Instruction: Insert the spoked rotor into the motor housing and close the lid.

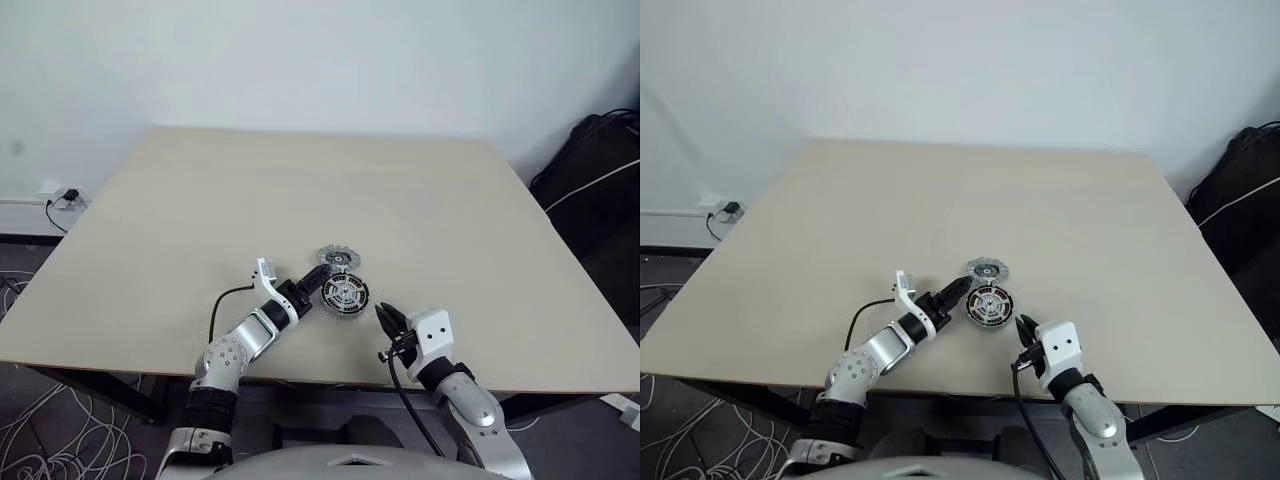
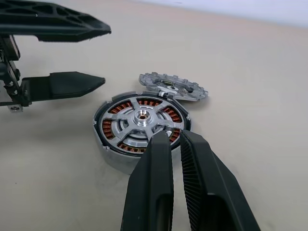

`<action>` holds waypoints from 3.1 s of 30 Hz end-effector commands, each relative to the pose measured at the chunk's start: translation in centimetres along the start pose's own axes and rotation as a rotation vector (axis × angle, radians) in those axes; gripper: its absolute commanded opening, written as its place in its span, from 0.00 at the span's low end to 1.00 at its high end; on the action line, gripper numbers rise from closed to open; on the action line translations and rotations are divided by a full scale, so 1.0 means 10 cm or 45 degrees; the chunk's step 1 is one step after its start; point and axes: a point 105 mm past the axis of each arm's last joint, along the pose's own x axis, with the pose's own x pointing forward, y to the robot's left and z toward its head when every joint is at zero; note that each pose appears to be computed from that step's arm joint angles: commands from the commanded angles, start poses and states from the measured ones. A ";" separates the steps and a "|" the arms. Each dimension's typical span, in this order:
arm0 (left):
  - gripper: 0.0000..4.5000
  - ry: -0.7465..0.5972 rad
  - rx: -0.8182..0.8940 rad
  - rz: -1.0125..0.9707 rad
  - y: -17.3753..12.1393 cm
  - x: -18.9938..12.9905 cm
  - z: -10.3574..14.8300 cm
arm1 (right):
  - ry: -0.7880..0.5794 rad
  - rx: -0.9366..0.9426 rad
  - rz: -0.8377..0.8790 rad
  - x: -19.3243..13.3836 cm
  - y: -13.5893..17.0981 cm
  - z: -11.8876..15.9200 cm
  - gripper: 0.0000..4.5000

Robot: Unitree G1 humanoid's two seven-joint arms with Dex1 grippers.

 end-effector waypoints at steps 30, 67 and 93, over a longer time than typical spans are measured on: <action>0.00 -0.439 1.388 0.111 0.14 -0.86 -0.04 | 0.171 -0.002 0.166 0.90 0.15 -0.06 0.09; 0.00 -0.232 1.258 0.056 0.08 -0.80 -0.13 | 0.483 -1.167 1.010 0.59 0.13 0.32 0.29; 0.00 -0.260 1.222 0.006 -0.12 -0.64 -0.23 | 0.702 -1.165 1.052 0.64 -0.08 0.04 0.02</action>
